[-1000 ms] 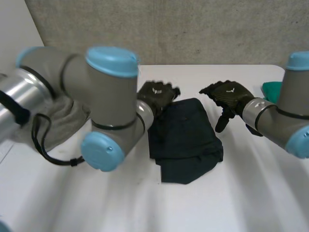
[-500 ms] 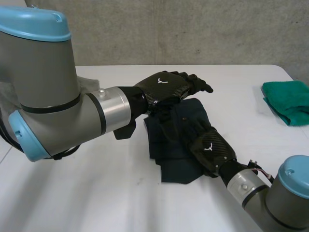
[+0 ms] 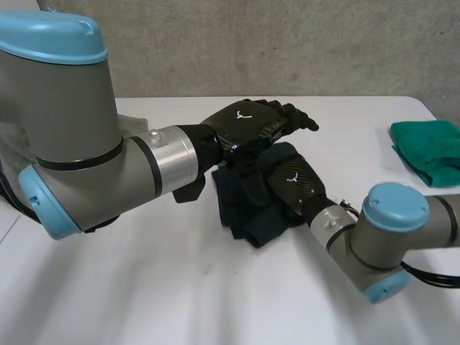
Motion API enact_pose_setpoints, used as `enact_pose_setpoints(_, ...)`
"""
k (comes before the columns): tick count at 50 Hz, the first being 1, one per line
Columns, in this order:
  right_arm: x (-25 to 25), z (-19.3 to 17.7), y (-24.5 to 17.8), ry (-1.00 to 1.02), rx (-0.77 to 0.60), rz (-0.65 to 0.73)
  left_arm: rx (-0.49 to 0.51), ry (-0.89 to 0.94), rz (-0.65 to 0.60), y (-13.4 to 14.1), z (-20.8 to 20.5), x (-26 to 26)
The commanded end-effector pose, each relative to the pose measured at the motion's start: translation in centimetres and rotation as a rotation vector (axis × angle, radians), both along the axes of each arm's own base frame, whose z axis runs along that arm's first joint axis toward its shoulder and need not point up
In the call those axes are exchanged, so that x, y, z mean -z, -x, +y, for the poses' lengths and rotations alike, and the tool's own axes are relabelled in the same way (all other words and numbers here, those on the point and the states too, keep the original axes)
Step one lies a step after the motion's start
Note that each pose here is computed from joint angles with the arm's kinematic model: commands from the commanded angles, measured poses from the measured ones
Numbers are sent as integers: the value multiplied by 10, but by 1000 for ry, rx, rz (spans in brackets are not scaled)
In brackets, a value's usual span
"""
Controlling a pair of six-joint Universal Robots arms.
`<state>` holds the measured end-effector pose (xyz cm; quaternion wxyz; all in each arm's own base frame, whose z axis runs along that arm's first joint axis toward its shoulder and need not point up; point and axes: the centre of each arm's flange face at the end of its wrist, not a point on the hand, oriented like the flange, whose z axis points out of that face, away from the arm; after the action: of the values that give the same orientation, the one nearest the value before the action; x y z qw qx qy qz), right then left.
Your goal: Fold the laundry.
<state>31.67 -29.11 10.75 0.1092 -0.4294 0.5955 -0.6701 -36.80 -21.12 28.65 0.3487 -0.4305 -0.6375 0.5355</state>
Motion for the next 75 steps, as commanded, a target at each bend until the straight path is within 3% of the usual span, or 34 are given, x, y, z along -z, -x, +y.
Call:
enact_pose_setpoints(1, -4, -18, -5, -24, 16, -6, -1, 1, 1, 0, 0, 0)
enact_pose_setpoints(6, -25, -29, -2, 25, 77, -51, 1, 15, 11, 1, -1, -4)
enact_pose_setpoints(11, -83, -51, 8, 131, 127, -178, 5, 57, 42, 3, -1, -15)
enact_pose_setpoints(19, -146, -104, 48, 244, 219, -342, -4, 94, 157, 2, 0, -47)
enact_pose_setpoints(25, -182, -156, 107, 354, 331, -414, -3, 89, 239, 2, 0, -62)
enact_pose_setpoints(31, -172, -206, 175, 373, 379, -387, 0, 87, 251, 3, 0, -63)
enact_pose_setpoints(39, -119, -240, 256, 281, 370, -327, 23, 81, 244, 8, 8, -59)
enact_pose_setpoints(47, -46, -257, 321, 133, 351, -367, 25, 72, 236, 9, 9, -55)
enact_pose_setpoints(55, 8, -257, 350, 53, 315, -358, 26, 61, 236, 9, 9, -54)
enact_pose_setpoints(66, 0, -258, 355, 89, 337, -359, 27, 55, 233, 9, 11, -53)
enact_pose_setpoints(75, -54, -228, 393, -19, 634, -387, 37, 61, 236, 10, 15, -56)
